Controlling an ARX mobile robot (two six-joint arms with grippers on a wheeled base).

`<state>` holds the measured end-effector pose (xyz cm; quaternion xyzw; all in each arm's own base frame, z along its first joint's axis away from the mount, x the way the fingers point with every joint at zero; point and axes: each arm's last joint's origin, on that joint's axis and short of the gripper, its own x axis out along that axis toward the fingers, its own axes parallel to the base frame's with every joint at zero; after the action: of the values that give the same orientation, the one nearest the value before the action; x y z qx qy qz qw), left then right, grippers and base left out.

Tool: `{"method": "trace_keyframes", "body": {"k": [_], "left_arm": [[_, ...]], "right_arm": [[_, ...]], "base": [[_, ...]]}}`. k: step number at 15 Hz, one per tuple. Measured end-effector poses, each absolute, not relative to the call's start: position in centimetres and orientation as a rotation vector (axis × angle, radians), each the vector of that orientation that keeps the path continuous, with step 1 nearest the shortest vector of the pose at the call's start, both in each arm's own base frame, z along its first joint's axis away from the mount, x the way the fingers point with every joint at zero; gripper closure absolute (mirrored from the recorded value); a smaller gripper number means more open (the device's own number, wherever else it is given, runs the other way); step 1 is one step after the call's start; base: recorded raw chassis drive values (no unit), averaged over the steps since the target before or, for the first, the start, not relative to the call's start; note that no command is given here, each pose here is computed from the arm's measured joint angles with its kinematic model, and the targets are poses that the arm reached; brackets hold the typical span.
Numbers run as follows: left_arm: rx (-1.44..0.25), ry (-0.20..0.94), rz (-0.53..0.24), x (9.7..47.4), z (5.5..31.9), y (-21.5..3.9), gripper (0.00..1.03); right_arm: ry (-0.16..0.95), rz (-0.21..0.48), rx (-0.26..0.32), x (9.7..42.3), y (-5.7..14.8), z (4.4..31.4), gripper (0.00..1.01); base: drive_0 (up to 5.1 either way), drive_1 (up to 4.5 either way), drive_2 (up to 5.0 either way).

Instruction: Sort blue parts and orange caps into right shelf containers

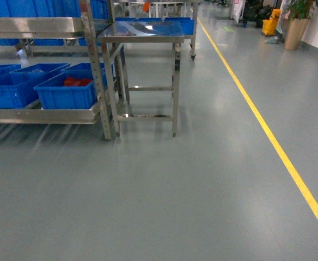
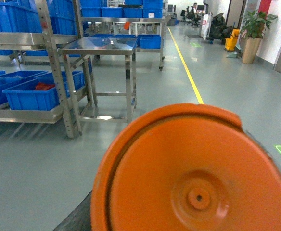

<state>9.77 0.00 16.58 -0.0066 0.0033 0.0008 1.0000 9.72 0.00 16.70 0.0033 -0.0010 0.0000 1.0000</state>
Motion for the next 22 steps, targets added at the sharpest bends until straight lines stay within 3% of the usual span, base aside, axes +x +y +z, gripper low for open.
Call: {"method": "trace_keyframes", "body": {"k": [22], "left_arm": [[-0.013, 0.007, 0.002, 9.77, 16.58, 0.0, 0.61]], "right_arm": [[-0.004, 0.0, 0.007, 9.72, 0.0, 16.72, 0.56]], "base": [[0.0, 4.29, -4.3]]}}
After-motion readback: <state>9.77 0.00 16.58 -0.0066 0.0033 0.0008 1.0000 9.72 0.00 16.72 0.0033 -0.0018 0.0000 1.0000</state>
